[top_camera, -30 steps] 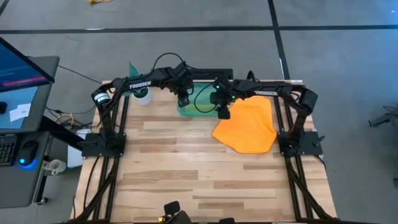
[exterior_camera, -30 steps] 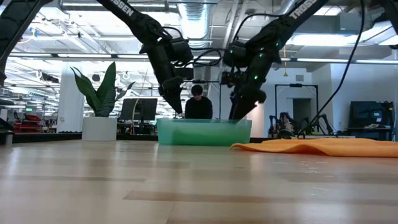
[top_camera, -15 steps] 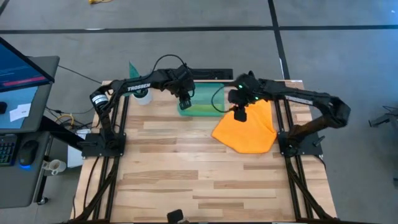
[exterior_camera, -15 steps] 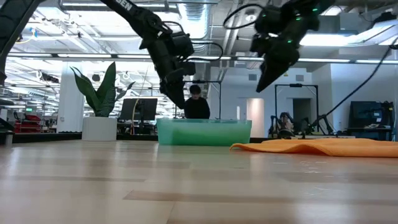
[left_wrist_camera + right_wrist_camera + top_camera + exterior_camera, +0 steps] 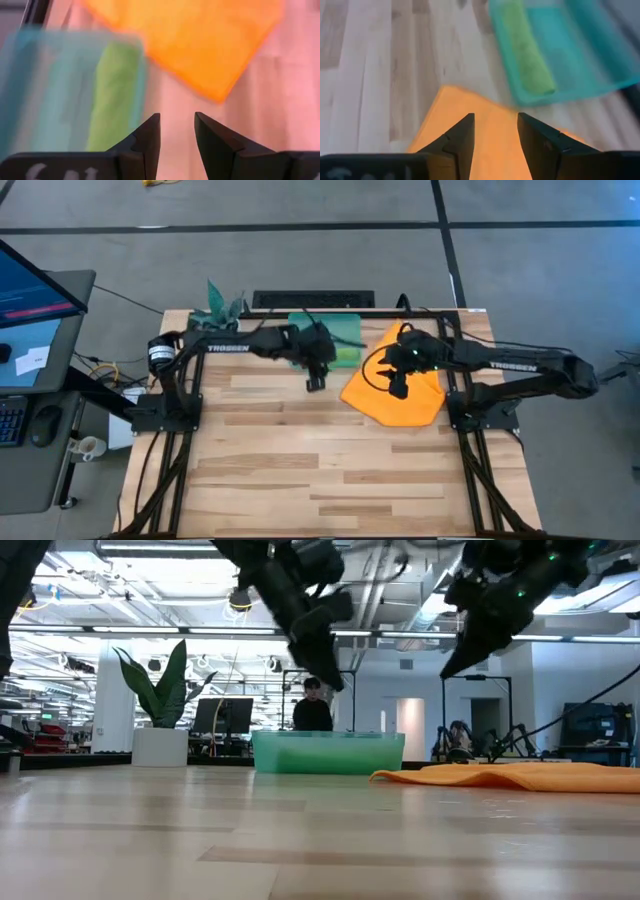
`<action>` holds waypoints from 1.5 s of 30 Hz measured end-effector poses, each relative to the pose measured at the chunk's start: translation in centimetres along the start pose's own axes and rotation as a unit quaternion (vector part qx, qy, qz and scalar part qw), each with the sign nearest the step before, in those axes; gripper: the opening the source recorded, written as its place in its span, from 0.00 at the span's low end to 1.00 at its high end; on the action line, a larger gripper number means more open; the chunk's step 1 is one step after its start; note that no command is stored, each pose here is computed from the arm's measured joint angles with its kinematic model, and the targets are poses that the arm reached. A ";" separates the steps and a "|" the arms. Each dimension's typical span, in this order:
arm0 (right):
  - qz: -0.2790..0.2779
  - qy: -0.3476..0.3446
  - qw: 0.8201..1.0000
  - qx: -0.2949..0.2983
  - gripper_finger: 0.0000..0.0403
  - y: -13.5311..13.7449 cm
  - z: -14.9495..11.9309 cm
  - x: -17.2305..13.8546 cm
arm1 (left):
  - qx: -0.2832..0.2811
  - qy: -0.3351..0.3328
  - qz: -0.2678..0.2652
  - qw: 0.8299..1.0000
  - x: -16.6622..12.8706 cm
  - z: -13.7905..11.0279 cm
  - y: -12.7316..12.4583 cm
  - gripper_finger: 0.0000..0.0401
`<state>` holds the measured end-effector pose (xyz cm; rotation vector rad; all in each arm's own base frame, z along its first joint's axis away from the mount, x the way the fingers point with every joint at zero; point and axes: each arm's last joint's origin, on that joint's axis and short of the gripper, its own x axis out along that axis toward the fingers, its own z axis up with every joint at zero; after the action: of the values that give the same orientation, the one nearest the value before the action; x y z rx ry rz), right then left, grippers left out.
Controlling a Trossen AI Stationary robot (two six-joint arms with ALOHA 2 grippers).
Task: Roll microfiber towels into tight, uniform cylinder then place into a basket
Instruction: Fold the orange towel
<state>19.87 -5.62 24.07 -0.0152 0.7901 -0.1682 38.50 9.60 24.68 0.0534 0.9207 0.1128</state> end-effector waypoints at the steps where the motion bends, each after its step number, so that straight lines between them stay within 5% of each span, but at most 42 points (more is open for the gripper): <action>1: -0.009 -0.010 1.000 -0.006 0.42 0.3 0.2 -0.2 | 0.008 -0.012 -0.002 1.000 0.0 0.4 -0.8 0.28; 9: -0.018 -0.101 0.994 -0.039 0.42 2.5 1.5 -2.2 | 0.047 -0.143 -0.016 0.989 0.6 2.4 -5.2 0.28; 19: 0.015 -0.082 0.996 -0.006 0.41 5.7 1.1 -2.4 | 0.067 -0.221 -0.021 0.973 2.9 -0.3 -7.4 0.28; 30: -0.046 -0.103 0.993 -0.030 0.40 7.7 1.0 -3.1 | 0.042 -0.237 -0.013 0.971 6.8 -2.9 -7.2 0.28; 45: -0.053 -0.103 0.993 -0.026 0.40 7.5 1.0 -3.0 | 0.017 -0.187 0.007 0.982 12.6 -3.9 -7.0 0.28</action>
<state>19.56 2.17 26.33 -0.1230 0.5876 -0.2419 43.43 4.16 11.71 0.1095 0.5457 0.0947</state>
